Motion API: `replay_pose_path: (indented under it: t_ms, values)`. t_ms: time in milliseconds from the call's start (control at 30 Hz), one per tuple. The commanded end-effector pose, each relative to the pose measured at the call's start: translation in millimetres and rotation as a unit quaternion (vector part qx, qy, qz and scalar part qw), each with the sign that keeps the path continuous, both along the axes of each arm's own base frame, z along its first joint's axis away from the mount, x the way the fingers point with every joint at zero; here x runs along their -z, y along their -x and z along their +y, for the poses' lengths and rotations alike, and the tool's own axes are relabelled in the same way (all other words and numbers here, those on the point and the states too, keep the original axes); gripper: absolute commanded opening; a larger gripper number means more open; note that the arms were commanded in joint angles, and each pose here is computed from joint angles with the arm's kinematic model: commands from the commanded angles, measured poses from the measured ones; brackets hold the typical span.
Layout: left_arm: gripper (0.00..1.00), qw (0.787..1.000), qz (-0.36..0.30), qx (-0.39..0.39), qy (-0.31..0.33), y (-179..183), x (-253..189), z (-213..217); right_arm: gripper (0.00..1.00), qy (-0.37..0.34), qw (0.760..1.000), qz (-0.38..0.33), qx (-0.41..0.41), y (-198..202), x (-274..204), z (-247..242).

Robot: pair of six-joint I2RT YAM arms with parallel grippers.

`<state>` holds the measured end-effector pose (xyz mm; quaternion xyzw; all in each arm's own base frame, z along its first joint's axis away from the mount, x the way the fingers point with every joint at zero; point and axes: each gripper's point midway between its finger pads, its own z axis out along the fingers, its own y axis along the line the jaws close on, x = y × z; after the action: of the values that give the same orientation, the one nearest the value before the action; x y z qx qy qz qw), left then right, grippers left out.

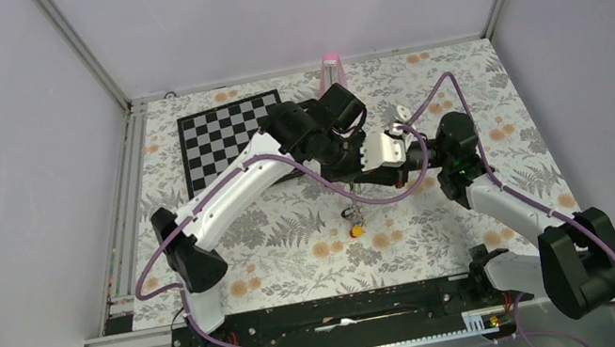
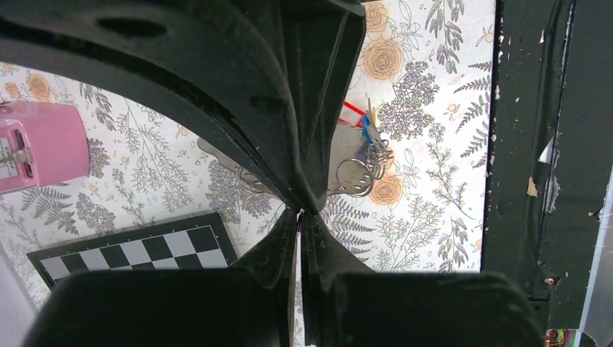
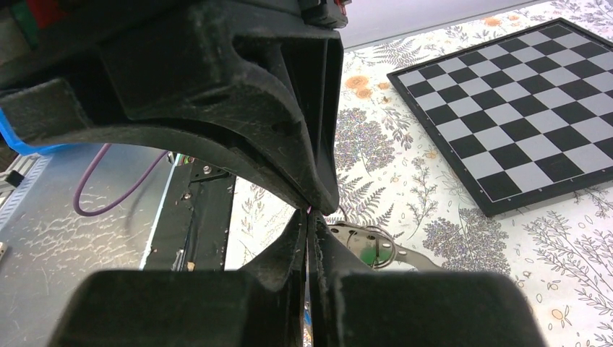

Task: Put the keys on the keyring

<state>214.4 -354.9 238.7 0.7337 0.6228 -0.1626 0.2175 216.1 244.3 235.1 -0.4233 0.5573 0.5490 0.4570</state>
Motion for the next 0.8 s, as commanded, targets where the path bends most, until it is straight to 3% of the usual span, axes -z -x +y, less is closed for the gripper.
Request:
replay_pose_path:
  t_ms: [0, 367, 567, 767]
  values:
    - [0.00, 0.999, -0.025, 0.001, 0.047, -1.7, -23.4, -4.3, 0.00, -0.009, 0.999, -0.034, -0.009, 3.9, -11.8, 2.0]
    - [0.51, 0.991, 0.025, -0.022, 0.126, -14.8, -34.6, 16.1, 0.00, -0.019, 0.998, -0.052, -0.006, 5.3, -29.0, -4.2]
    - [0.56, 0.976, 0.066, -0.021, 0.207, -10.7, -34.3, 16.1, 0.00, -0.026, 0.998, -0.050, -0.008, 6.5, -35.0, -5.7]
    - [0.55, 0.967, 0.080, -0.004, 0.242, -4.5, -18.3, 6.0, 0.00, -0.027, 0.998, -0.049, -0.006, 5.9, -36.1, -7.1]
